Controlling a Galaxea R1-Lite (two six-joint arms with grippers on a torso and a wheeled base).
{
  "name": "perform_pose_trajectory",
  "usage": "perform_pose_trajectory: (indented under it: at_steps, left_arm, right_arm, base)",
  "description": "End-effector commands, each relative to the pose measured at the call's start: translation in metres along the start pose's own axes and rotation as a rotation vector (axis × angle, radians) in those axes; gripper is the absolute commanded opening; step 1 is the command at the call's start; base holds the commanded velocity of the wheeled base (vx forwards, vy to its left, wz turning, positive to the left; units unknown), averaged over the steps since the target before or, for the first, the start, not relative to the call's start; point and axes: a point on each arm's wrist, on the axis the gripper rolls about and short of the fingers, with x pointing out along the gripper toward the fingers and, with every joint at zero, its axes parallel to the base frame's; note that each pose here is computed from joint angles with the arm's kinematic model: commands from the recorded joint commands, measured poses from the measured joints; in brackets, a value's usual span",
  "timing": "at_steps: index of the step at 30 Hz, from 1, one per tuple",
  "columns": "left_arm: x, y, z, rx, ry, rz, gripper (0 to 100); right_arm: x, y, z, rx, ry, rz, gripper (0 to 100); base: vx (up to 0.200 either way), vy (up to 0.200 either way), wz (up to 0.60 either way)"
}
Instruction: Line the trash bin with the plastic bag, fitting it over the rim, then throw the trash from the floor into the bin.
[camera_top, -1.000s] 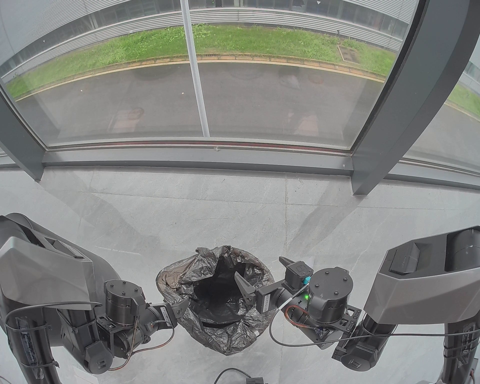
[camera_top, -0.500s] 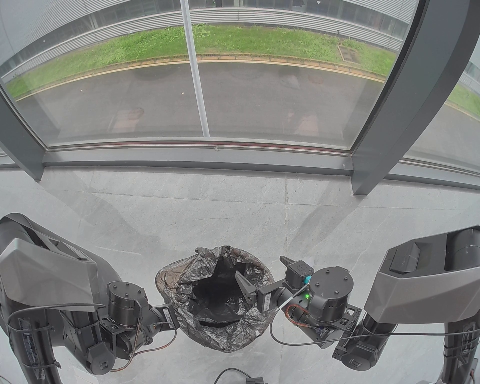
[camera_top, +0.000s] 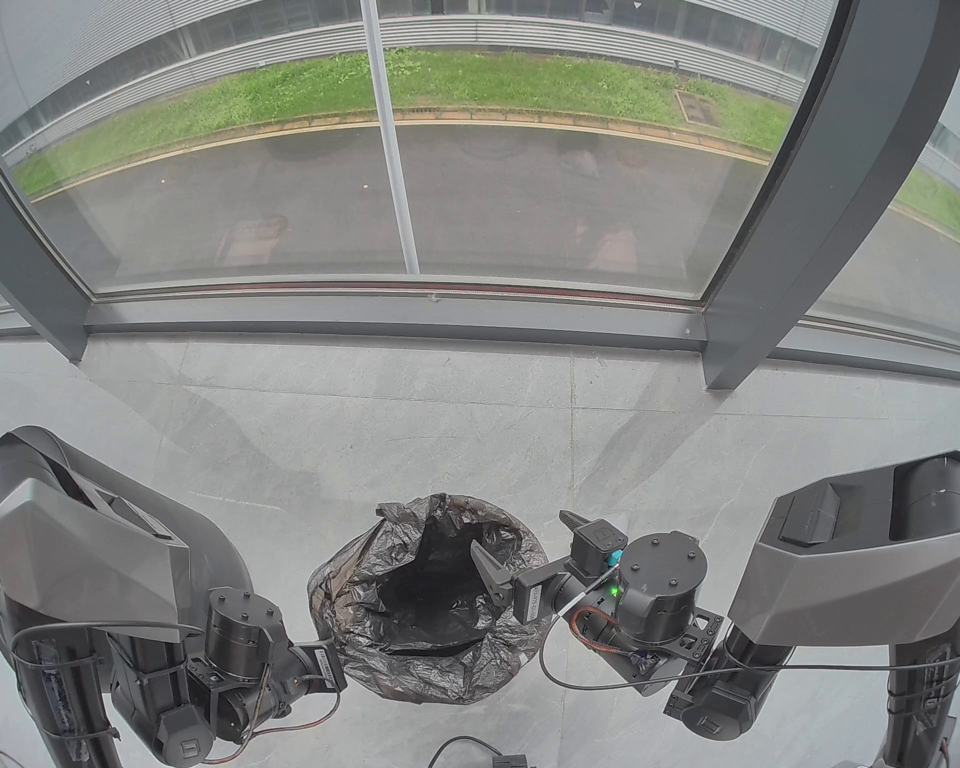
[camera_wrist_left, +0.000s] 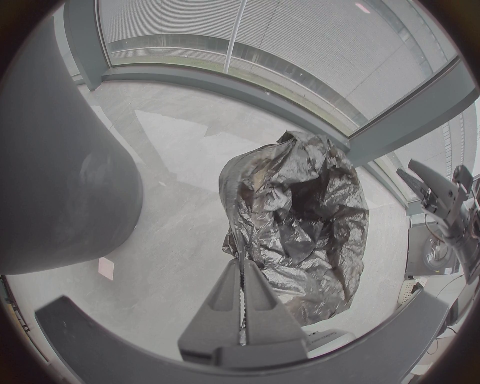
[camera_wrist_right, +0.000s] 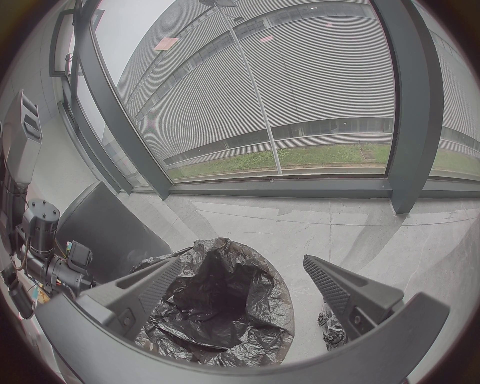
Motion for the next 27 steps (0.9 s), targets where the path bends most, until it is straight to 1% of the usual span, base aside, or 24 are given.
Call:
perform_pose_trajectory:
  at_steps: [1, 4, 8, 11, 17, 19, 27]
  left_arm:
    - [-0.006, 0.006, -0.008, 0.008, 0.042, 0.025, 0]
    - [-0.005, 0.007, -0.010, 0.009, 0.053, 0.030, 0]
    - [0.000, 0.009, -0.021, 0.020, 0.120, 0.023, 0]
    - [0.006, 0.010, -0.025, 0.020, 0.149, 0.013, 0]
    - [0.022, 0.013, -0.032, 0.020, 0.124, 0.006, 0]
    - [0.025, 0.015, -0.035, 0.021, 0.133, 0.013, 0]
    - [0.029, 0.019, -0.029, -0.001, 0.110, 0.024, 0]
  right_arm:
    - [0.000, 0.000, 0.000, 0.001, -0.006, 0.001, 100]
    - [0.000, 0.000, 0.000, 0.001, -0.006, 0.001, 100]
    - [0.000, 0.000, 0.001, 0.002, -0.007, 0.001, 100]
    - [0.000, 0.000, 0.001, 0.002, -0.007, 0.001, 100]
    - [0.000, 0.000, 0.000, 0.001, -0.006, 0.001, 100]
    - [0.000, 0.000, 0.000, 0.001, -0.006, 0.003, 100]
    - [0.000, 0.001, 0.000, 0.001, -0.004, 0.002, 100]
  base:
    - [0.000, 0.000, 0.00]
    - [0.000, 0.000, 0.00]
    - [0.000, 0.000, 0.00]
    - [0.000, 0.000, 0.00]
    - [0.000, 0.000, 0.00]
    - [0.000, 0.000, 0.00]
    - [0.000, 0.000, 0.00]
